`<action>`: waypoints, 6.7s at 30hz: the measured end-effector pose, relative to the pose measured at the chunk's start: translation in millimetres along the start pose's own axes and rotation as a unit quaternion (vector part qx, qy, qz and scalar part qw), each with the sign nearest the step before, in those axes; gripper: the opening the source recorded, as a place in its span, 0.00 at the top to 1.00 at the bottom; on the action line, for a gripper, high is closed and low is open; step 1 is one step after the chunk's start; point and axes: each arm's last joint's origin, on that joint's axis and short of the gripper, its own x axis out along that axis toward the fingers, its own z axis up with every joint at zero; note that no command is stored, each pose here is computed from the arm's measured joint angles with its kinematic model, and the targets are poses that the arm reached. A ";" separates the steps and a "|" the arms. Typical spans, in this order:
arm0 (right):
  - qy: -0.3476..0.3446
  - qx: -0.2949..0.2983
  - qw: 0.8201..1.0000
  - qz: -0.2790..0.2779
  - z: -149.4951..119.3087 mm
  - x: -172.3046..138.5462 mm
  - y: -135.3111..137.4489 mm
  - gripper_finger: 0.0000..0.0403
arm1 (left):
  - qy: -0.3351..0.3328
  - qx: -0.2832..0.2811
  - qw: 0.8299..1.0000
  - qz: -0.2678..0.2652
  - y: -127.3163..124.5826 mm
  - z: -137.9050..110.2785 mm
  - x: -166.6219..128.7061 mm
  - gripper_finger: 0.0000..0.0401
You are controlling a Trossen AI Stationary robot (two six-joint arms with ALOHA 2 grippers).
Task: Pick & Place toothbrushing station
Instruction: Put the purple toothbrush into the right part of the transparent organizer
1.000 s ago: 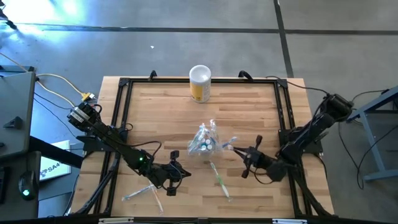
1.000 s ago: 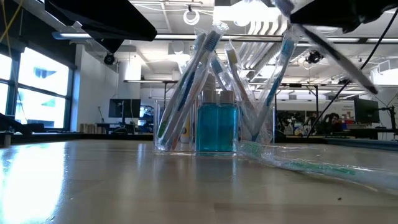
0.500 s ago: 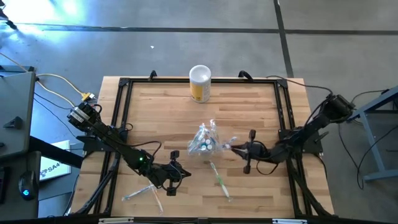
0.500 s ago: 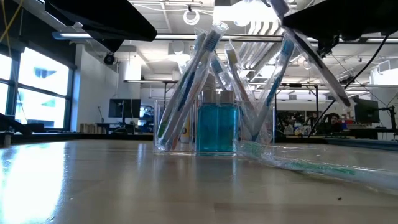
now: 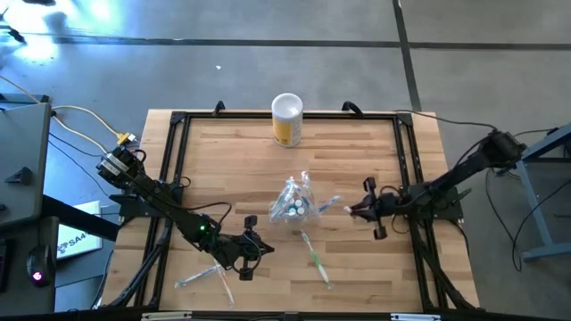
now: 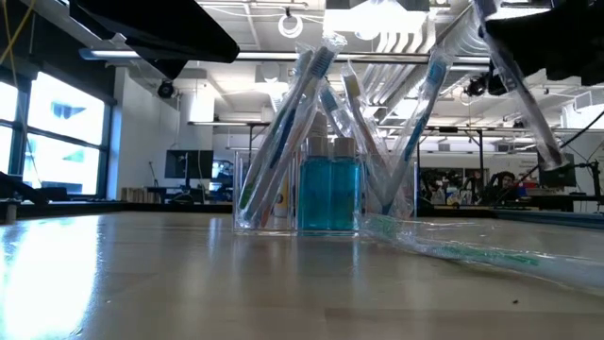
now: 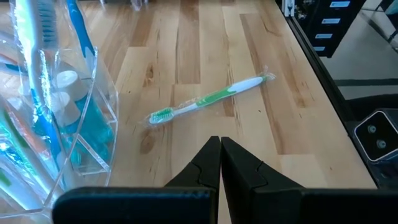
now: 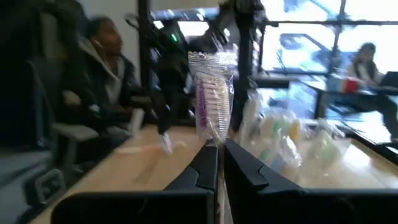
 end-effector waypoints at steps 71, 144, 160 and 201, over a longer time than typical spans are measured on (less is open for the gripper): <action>-0.034 0.022 0.997 0.069 -12.4 117.2 -69.6 0.99 | -0.002 0.010 1.000 0.008 0.5 0.0 0.0 0.98; 0.057 -0.164 0.981 -0.090 -13.0 130.0 -3.3 0.54 | 0.001 0.011 1.000 0.009 0.8 -0.7 0.0 0.98; 0.165 -0.138 0.974 -0.074 19.1 128.9 6.4 0.54 | 0.004 0.013 1.000 0.011 1.1 -1.5 0.0 0.98; 0.252 -0.124 0.952 -0.123 -1.8 161.5 34.9 0.54 | 0.001 0.010 1.000 0.011 1.0 -0.8 0.1 0.98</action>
